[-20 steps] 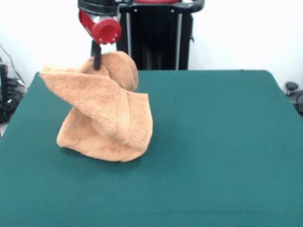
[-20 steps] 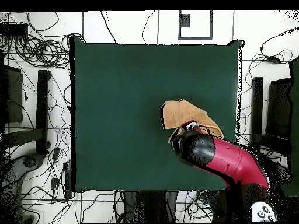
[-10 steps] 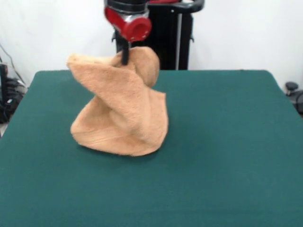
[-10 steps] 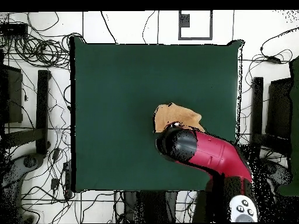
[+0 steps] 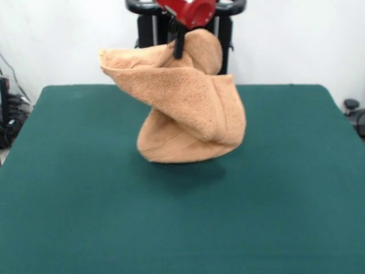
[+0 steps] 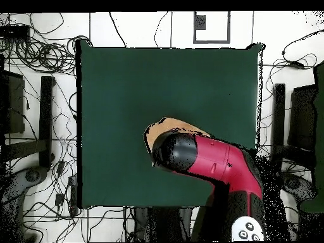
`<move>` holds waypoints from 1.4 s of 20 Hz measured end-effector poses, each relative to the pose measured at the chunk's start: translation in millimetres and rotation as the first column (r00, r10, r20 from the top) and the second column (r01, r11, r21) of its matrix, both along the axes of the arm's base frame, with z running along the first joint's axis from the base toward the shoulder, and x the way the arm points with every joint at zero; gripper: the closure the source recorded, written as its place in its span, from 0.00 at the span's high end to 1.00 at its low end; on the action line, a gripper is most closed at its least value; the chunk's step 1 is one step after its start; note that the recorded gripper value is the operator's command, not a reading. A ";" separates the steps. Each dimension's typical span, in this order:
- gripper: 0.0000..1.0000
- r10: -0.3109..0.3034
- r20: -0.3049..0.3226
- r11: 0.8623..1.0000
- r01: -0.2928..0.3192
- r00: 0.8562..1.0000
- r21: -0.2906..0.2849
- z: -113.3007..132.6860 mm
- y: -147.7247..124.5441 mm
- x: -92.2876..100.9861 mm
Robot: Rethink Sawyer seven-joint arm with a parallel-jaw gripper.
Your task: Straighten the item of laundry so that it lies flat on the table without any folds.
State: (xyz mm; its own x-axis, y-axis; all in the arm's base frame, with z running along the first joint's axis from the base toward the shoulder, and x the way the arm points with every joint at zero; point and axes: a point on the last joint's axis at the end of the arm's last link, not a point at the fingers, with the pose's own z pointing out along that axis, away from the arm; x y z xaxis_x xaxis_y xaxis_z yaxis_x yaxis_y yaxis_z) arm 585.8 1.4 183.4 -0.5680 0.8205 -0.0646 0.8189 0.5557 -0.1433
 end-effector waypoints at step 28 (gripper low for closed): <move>0.00 -0.077 -0.038 0.997 0.077 0.996 0.007 74.1 -46.5 87.9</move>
